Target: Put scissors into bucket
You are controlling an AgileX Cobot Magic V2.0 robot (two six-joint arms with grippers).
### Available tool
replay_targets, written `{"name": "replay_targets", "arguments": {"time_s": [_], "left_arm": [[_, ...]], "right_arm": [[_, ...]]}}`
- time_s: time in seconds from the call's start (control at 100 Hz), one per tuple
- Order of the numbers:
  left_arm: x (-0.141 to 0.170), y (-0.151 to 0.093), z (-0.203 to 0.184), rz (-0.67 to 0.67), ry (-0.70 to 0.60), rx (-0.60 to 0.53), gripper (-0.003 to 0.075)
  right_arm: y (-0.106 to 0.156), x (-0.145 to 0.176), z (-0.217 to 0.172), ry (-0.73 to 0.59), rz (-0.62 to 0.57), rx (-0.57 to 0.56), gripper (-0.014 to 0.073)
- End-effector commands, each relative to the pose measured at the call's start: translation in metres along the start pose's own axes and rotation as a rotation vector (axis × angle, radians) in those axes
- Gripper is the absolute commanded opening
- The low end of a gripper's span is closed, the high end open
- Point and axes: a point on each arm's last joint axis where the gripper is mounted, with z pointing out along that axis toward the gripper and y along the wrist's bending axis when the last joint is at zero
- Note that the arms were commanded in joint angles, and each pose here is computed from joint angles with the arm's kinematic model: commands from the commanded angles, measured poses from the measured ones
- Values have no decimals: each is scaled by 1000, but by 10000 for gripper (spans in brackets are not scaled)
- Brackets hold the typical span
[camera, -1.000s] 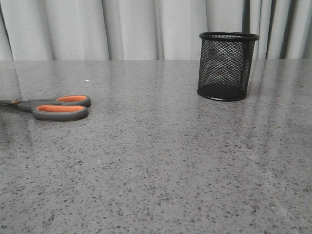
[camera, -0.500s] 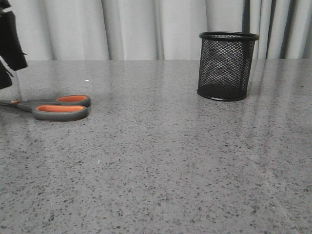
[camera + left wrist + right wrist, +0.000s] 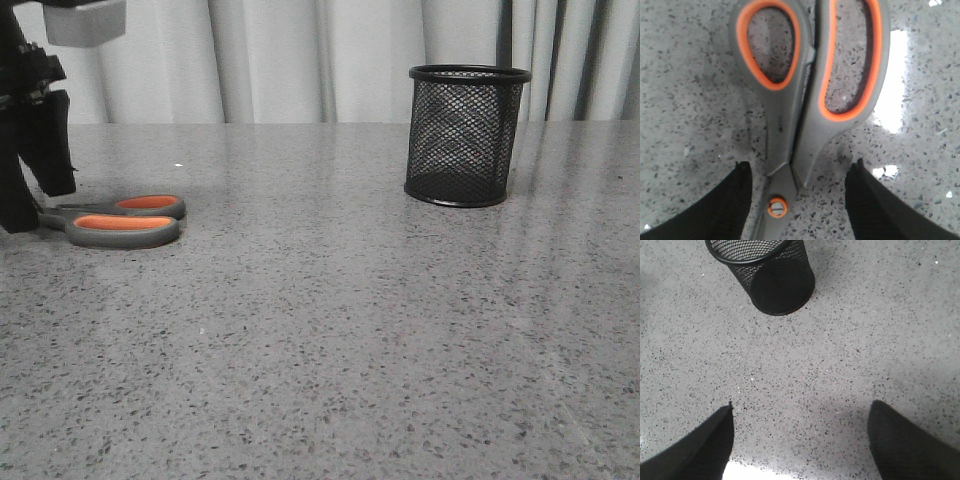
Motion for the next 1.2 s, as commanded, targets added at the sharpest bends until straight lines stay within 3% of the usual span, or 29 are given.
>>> {"name": "replay_targets", "arguments": {"time_s": [0.0, 0.52, 0.85, 1.04, 1.19], "left_arm": [[-8, 3, -13, 16, -32, -51, 388], [-16, 3, -5, 121, -128, -12, 388], [-11, 2, -1, 134, -90, 29, 388], [-8, 0, 15, 111, -79, 143, 383], [-7, 0, 19, 111, -65, 156, 277]], "right_arm": [[3, -13, -8, -86, -16, -8, 501], [3, -13, -7, -84, -15, -7, 501], [3, -13, -7, -84, -15, -7, 501], [3, -12, -7, -79, -15, -8, 501], [3, -12, -7, -76, -15, -9, 501]]}}
